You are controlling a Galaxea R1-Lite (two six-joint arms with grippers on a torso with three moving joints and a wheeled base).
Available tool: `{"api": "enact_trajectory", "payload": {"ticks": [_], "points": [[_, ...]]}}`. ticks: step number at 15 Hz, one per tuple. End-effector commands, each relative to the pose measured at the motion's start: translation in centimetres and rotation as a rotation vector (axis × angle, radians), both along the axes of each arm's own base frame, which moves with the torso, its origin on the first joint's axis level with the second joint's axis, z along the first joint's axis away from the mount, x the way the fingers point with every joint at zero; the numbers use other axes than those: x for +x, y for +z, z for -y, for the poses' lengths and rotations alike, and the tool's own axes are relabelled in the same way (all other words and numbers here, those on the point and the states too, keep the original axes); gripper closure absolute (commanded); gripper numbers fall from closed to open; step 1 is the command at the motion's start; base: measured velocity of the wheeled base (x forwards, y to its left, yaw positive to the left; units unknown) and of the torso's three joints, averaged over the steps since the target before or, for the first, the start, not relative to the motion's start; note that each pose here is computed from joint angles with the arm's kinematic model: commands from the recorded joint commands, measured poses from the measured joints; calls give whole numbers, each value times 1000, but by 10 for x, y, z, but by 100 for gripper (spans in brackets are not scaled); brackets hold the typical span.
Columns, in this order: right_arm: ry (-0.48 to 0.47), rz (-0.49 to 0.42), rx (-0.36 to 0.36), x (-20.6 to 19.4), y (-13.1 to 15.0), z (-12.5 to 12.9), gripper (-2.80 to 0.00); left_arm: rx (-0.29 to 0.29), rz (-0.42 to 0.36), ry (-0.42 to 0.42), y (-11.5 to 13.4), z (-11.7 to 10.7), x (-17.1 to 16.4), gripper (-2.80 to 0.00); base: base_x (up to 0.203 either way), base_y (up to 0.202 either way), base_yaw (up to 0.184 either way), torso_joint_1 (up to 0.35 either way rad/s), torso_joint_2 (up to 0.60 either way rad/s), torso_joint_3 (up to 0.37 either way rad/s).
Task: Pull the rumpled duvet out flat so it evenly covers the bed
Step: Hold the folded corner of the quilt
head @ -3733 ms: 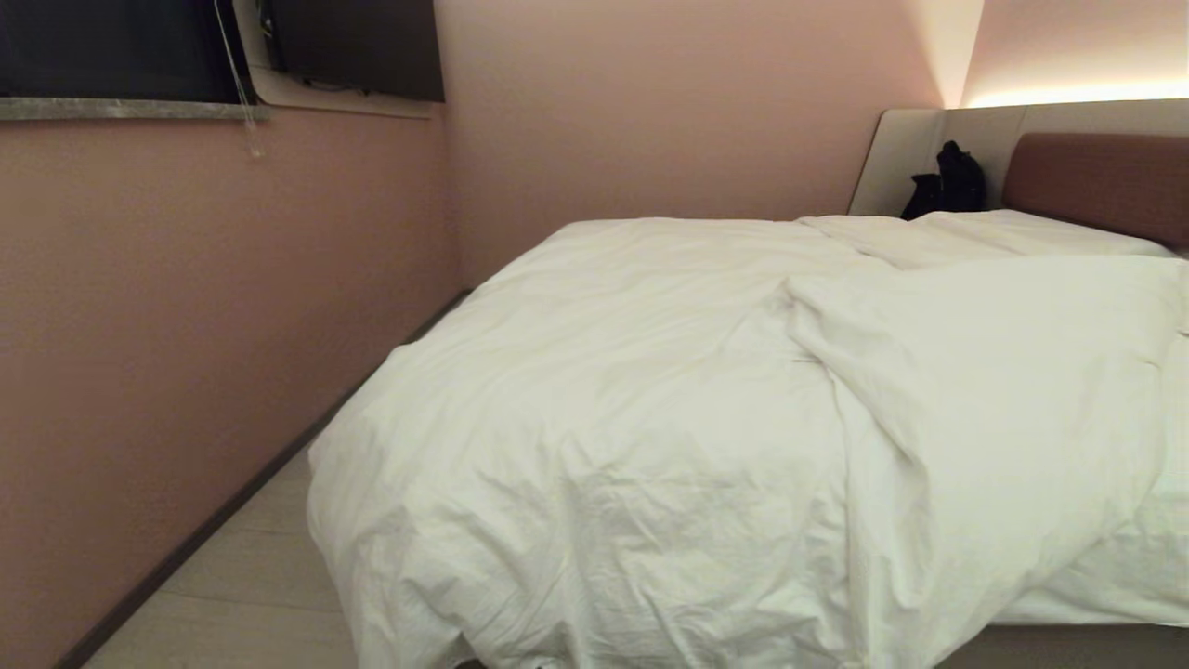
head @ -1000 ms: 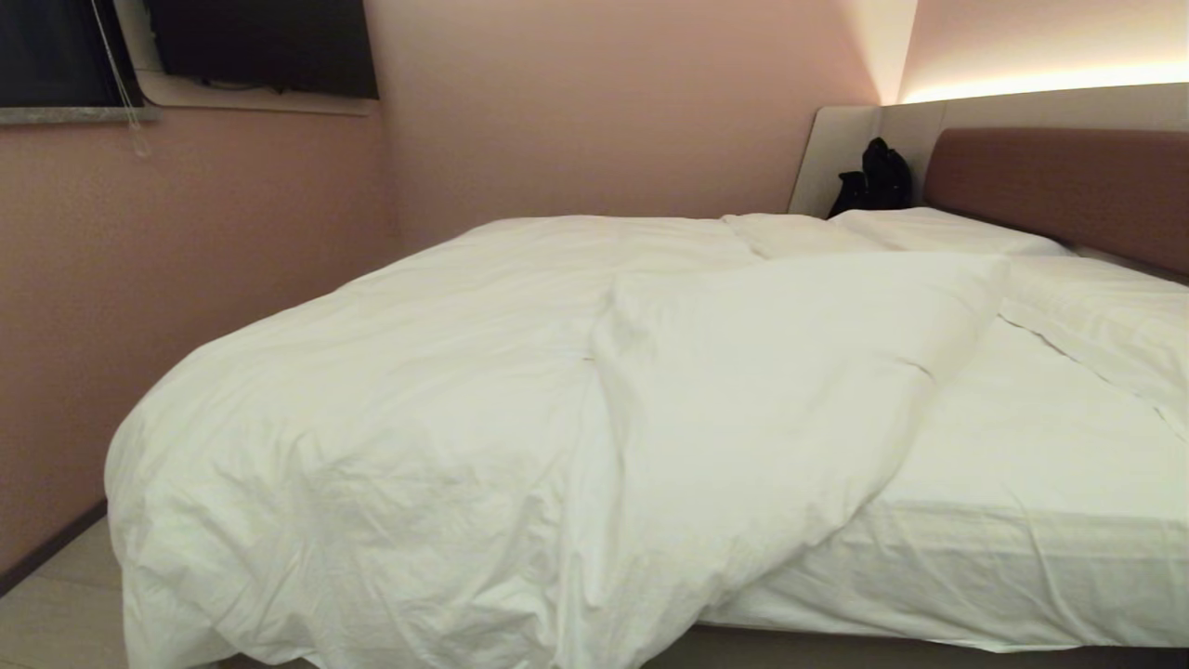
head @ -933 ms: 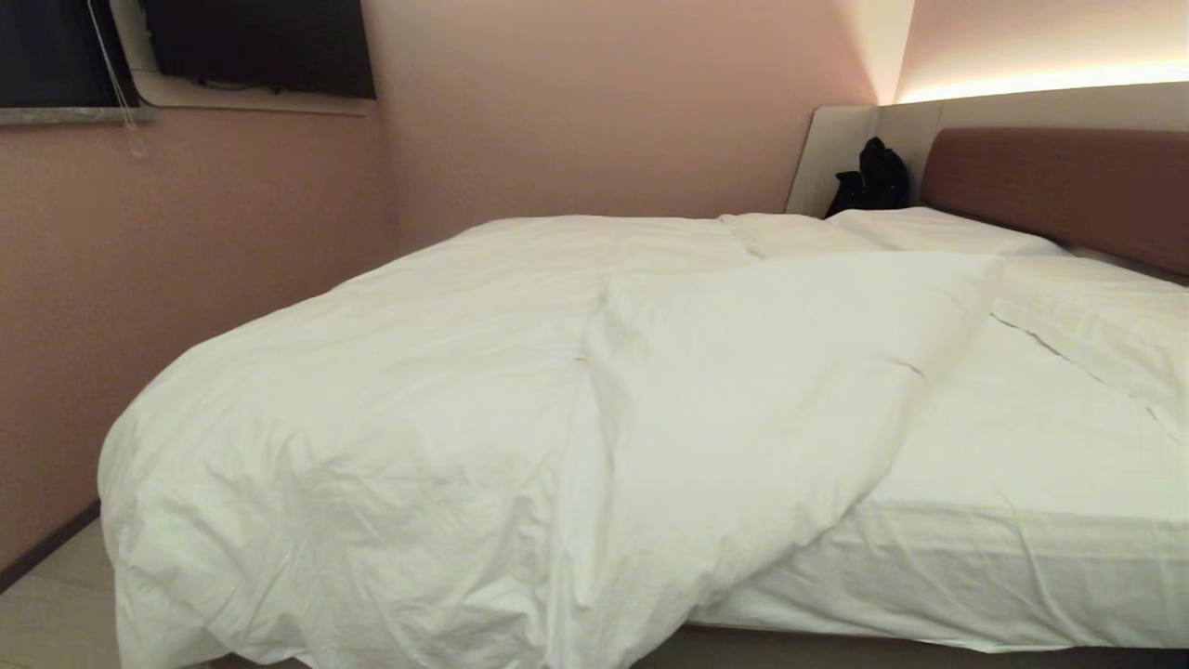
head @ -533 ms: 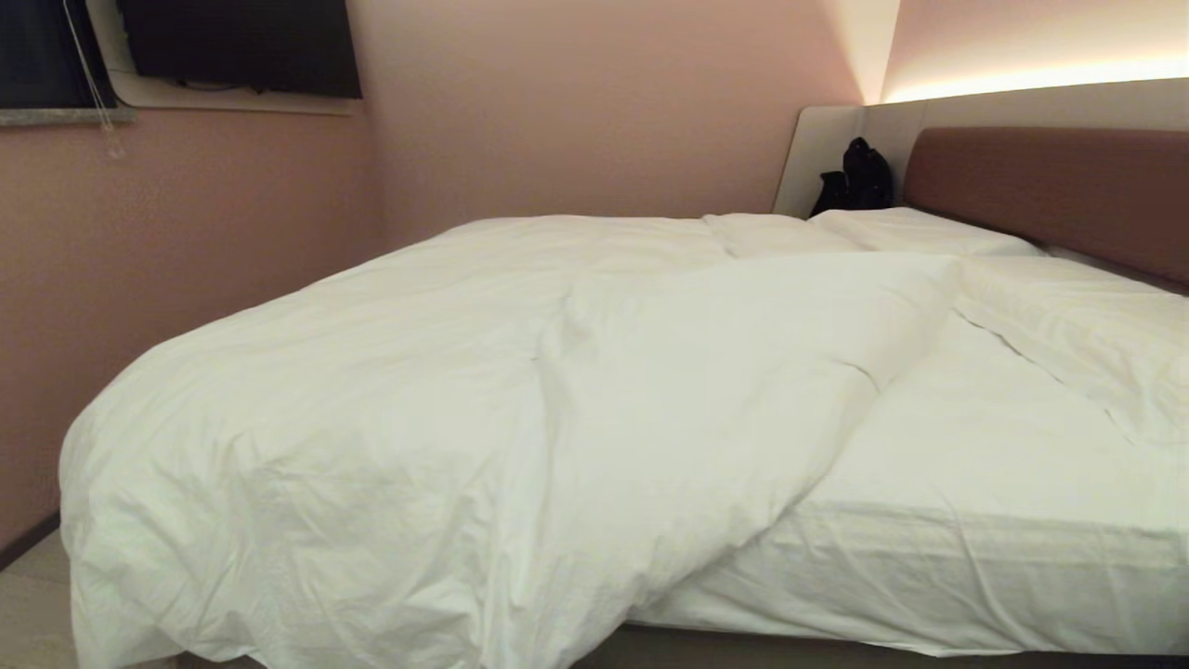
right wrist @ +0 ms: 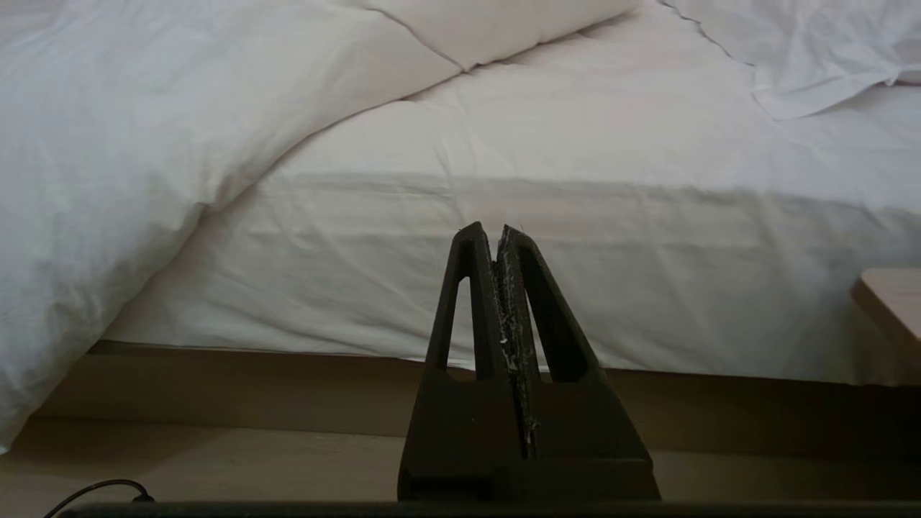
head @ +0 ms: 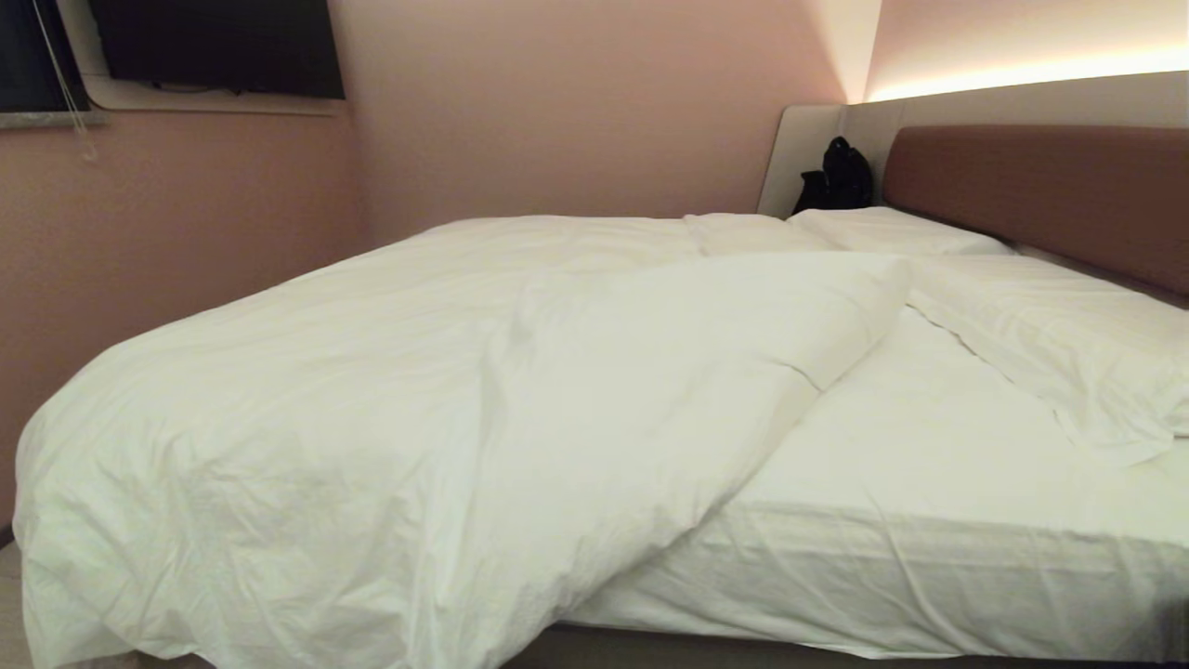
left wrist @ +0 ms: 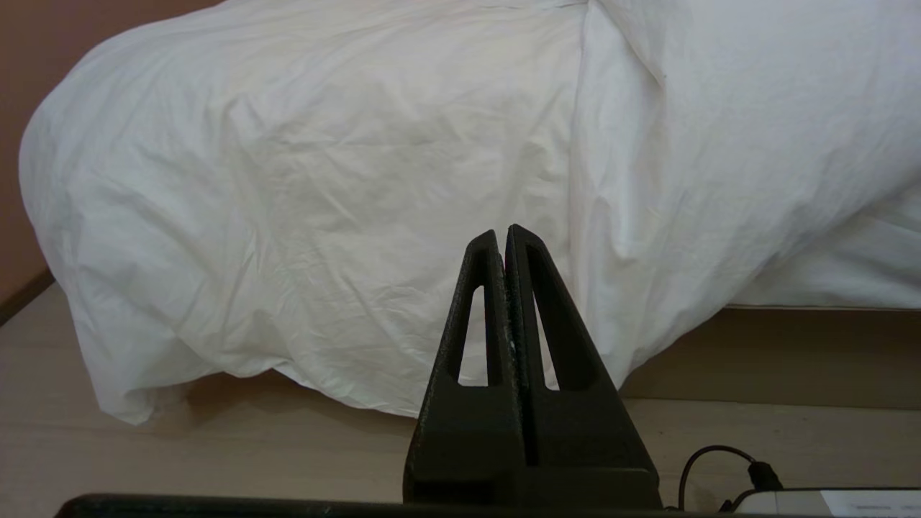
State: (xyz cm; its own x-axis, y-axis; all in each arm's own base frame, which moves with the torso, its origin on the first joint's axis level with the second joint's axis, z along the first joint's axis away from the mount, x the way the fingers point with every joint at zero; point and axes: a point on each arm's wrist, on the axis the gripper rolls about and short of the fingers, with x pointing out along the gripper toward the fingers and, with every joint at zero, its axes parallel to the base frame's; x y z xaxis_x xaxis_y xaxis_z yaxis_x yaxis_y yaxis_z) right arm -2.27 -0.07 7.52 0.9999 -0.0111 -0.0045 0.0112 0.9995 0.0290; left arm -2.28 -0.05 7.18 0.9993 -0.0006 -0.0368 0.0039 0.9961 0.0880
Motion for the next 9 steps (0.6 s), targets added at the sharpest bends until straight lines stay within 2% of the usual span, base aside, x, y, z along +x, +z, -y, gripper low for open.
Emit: {"api": "enact_trajectory", "payload": {"ticks": [1, 9], "points": [[0, 0, 0, 0, 0, 0, 0, 0, 0, 1, 0, 0, 0, 0, 0, 0, 0, 0, 0, 0], [-1, 0, 0, 0, 0, 0, 0, -12, 2, 3, 0, 0, 0, 0, 0, 0, 0, 0, 0, 0]]}}
